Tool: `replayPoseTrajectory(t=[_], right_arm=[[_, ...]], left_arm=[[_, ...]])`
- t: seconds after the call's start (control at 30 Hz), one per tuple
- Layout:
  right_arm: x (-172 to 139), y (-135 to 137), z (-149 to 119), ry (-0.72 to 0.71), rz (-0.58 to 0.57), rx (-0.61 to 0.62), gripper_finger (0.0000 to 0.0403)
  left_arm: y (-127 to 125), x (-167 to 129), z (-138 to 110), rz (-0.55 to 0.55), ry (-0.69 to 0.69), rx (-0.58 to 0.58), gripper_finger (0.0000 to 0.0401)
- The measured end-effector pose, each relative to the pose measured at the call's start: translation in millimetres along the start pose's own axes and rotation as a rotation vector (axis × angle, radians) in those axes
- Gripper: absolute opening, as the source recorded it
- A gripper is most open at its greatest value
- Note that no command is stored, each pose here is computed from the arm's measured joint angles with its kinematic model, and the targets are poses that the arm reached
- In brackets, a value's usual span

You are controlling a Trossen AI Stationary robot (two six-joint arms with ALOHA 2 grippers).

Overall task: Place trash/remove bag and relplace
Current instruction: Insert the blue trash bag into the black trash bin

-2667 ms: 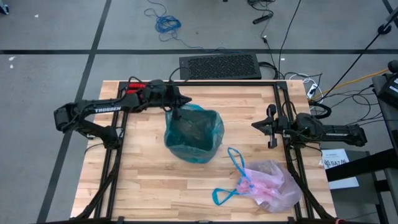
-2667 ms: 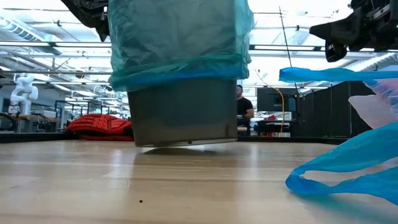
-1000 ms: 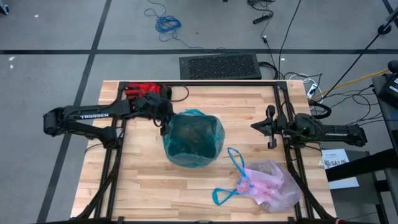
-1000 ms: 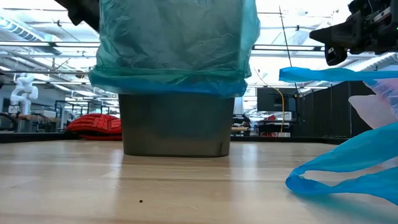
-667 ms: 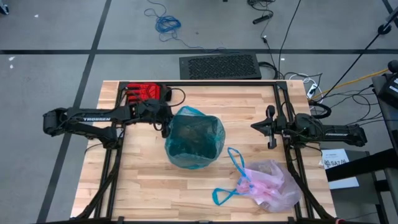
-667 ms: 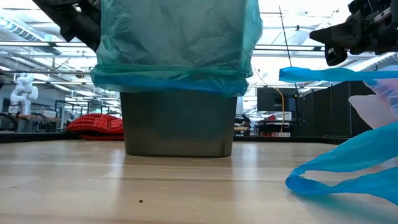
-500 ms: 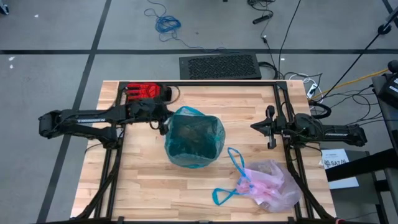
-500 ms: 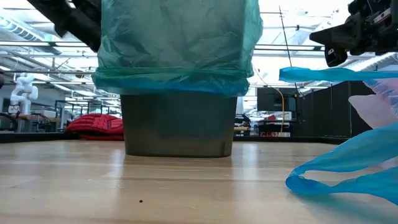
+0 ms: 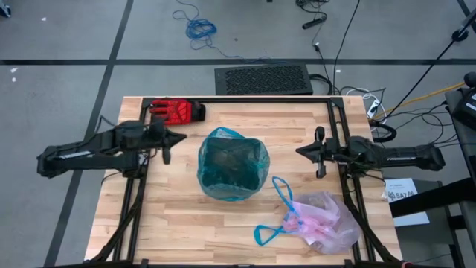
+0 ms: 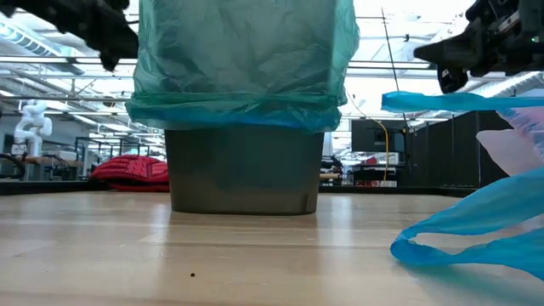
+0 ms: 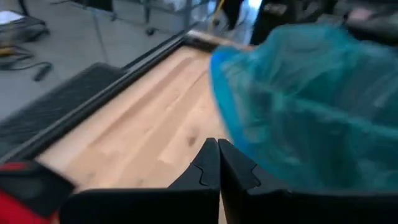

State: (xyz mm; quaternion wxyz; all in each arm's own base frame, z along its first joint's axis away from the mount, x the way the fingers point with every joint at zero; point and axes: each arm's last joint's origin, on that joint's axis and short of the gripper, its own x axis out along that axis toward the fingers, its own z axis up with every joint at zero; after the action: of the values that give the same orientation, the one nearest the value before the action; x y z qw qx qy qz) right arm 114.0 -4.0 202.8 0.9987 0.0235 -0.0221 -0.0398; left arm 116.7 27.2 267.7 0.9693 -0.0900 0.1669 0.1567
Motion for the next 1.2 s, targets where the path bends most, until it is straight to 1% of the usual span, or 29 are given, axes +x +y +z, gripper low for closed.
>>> replayPoseTrajectory(t=[0.07,0.13,0.23,0.33,0.43,0.5,0.67,0.77,0.83,0.9,1.03,1.2], right_arm=[[6,2,0,-0.006,0.016,-0.004,0.0],[13,5,0,-0.01,0.018,-0.009,0.0],[23,11,-3,-0.007,0.012,-0.025,0.0],[33,17,-7,-0.008,0.013,-0.036,0.0],[44,26,-6,-0.019,0.01,-0.047,0.0],[54,32,-3,0.001,0.014,-0.064,0.0],[91,48,5,0.063,0.003,-0.128,0.0],[109,52,2,0.108,-0.016,-0.161,0.0],[114,51,-4,0.135,-0.067,-0.171,0.0],[118,48,-9,0.147,-0.094,-0.156,0.0],[125,48,-15,0.115,-0.098,-0.141,0.0],[131,46,-27,0.149,-0.108,-0.137,0.0]], left_arm=[[-5,0,-4,-0.049,-0.027,-0.037,0.0],[-9,7,-15,-0.094,-0.026,-0.061,0.0],[-17,17,-26,-0.174,-0.103,-0.088,0.0],[-23,30,-39,-0.206,-0.139,-0.095,0.0],[-27,36,-46,-0.228,-0.179,-0.114,0.0],[-30,39,-50,-0.233,-0.174,-0.11,0.0],[-37,46,-51,-0.246,-0.175,-0.104,0.0],[-40,52,-55,-0.227,-0.144,-0.094,0.0],[-41,55,-58,-0.21,-0.127,-0.087,0.0],[-43,59,-60,-0.196,-0.117,-0.081,0.0],[-47,67,-61,-0.182,-0.13,-0.058,0.0],[-51,80,-66,-0.173,-0.117,-0.05,0.0]])
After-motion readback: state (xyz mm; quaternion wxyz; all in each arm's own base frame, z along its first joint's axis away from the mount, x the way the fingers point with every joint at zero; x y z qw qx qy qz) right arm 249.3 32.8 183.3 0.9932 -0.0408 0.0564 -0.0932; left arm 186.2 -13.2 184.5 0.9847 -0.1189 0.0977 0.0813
